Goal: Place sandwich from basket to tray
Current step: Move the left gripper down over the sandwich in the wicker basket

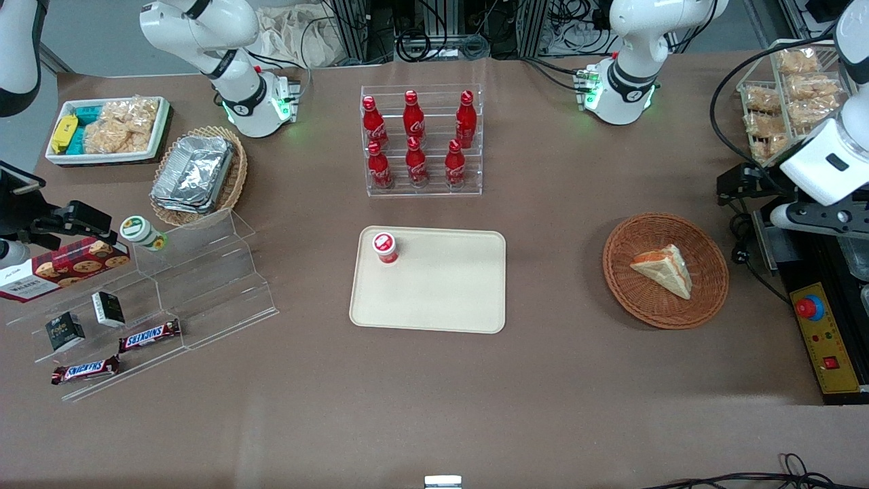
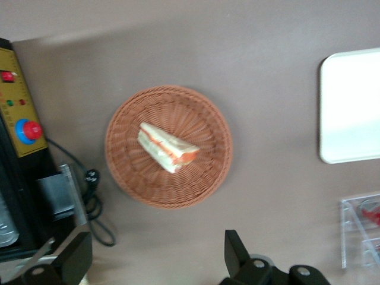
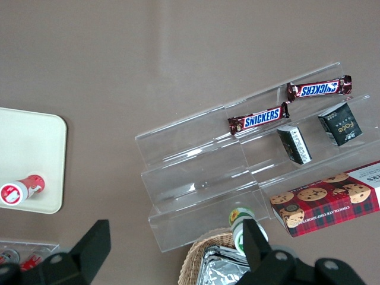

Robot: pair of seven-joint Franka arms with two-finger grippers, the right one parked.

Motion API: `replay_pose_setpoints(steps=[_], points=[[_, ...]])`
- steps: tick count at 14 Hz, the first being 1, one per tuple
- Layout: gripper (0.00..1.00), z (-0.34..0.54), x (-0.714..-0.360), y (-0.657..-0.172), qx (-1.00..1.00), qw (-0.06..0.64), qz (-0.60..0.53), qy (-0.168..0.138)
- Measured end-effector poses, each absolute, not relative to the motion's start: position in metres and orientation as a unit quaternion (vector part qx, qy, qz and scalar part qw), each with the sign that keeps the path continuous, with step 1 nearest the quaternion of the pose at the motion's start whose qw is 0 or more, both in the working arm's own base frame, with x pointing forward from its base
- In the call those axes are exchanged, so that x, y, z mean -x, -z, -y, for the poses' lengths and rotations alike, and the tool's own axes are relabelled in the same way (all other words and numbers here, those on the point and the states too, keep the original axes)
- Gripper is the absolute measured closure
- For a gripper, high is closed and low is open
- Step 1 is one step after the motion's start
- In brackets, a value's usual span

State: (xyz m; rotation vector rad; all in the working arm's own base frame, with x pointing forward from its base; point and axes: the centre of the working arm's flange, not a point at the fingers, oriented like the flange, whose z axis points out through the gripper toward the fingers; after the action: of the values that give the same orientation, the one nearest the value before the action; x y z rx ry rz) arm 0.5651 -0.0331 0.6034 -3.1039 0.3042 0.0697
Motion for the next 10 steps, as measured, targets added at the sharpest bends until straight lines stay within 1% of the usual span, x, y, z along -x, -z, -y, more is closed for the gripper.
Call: replay_pose_setpoints(steps=[4,6,8,10], points=[[0.00,0.032,-0.564,-0.596,0.994,0.012,-0.099,-0.043],[0.00,0.030,-0.568,-0.582,0.995,0.010,-0.078,-0.058],[0.00,0.024,-0.575,-0.557,0.997,0.011,0.013,-0.075],[0.00,0.014,-0.580,-0.528,0.992,0.010,0.102,-0.074]])
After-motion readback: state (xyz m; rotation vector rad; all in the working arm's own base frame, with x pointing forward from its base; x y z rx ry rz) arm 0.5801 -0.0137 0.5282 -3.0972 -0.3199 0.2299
